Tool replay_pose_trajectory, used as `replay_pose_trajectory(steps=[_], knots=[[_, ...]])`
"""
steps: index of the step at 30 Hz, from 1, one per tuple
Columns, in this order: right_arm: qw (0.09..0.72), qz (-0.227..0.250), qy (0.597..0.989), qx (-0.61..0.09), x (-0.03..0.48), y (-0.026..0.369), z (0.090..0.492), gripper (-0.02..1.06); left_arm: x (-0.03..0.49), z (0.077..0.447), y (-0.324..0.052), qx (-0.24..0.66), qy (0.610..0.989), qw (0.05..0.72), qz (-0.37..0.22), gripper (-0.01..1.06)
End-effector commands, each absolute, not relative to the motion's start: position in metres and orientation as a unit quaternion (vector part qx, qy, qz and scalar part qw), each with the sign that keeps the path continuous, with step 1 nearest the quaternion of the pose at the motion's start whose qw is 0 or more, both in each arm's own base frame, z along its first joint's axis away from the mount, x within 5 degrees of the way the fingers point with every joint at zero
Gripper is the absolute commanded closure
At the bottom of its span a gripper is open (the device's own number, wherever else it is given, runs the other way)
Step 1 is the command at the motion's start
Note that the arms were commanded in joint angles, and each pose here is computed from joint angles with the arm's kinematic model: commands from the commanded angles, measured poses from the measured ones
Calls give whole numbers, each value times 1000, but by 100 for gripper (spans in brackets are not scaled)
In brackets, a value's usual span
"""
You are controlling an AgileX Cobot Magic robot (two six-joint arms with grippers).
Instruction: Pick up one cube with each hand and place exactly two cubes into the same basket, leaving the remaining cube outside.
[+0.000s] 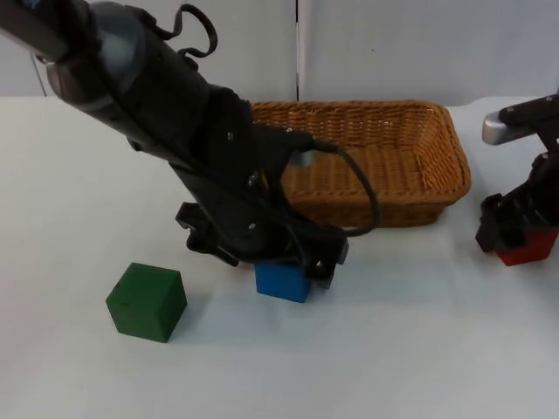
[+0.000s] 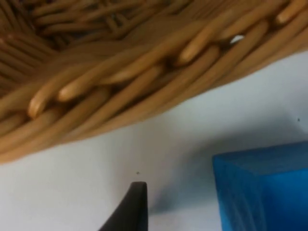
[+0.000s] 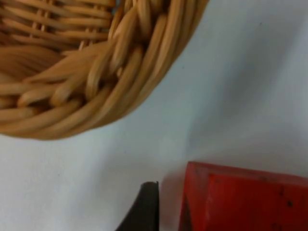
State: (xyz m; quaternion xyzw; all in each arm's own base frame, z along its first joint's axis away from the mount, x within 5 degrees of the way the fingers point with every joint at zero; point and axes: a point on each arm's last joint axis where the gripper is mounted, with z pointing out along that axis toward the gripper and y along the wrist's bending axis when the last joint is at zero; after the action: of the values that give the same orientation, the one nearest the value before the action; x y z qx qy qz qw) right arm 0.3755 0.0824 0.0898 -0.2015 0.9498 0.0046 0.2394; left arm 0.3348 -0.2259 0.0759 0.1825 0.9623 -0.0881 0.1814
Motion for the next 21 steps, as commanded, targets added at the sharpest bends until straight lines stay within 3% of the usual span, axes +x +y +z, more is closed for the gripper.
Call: replay_pose_trajectory(steps=[1, 6, 10, 12, 14, 15, 17, 20, 21], knots=[[245, 6, 948, -204, 376, 85, 90, 21, 335, 77, -229, 184, 960, 189, -91, 6], [245, 6, 948, -204, 377, 85, 90, 25, 335, 77, -229, 184, 960, 188, -90, 6], [245, 6, 948, -204, 377, 85, 90, 45, 335, 76, -229, 184, 961, 188, -90, 13], [246, 6, 947, -204, 377, 85, 90, 67, 335, 76, -229, 184, 961, 184, -89, 27], [243, 6, 948, -205, 376, 85, 92, 87, 334, 76, -228, 182, 963, 177, -87, 48], [243, 6, 948, -205, 376, 85, 92, 87, 334, 76, -228, 182, 963, 177, -87, 48], [239, 5, 949, -208, 375, 85, 95, 105, 332, 75, -227, 181, 966, 165, -84, 68], [237, 4, 949, -209, 373, 84, 103, 105, 329, 74, -226, 177, 969, 150, -81, 105], [237, 4, 949, -209, 373, 84, 103, 105, 329, 74, -226, 177, 969, 150, -81, 105]])
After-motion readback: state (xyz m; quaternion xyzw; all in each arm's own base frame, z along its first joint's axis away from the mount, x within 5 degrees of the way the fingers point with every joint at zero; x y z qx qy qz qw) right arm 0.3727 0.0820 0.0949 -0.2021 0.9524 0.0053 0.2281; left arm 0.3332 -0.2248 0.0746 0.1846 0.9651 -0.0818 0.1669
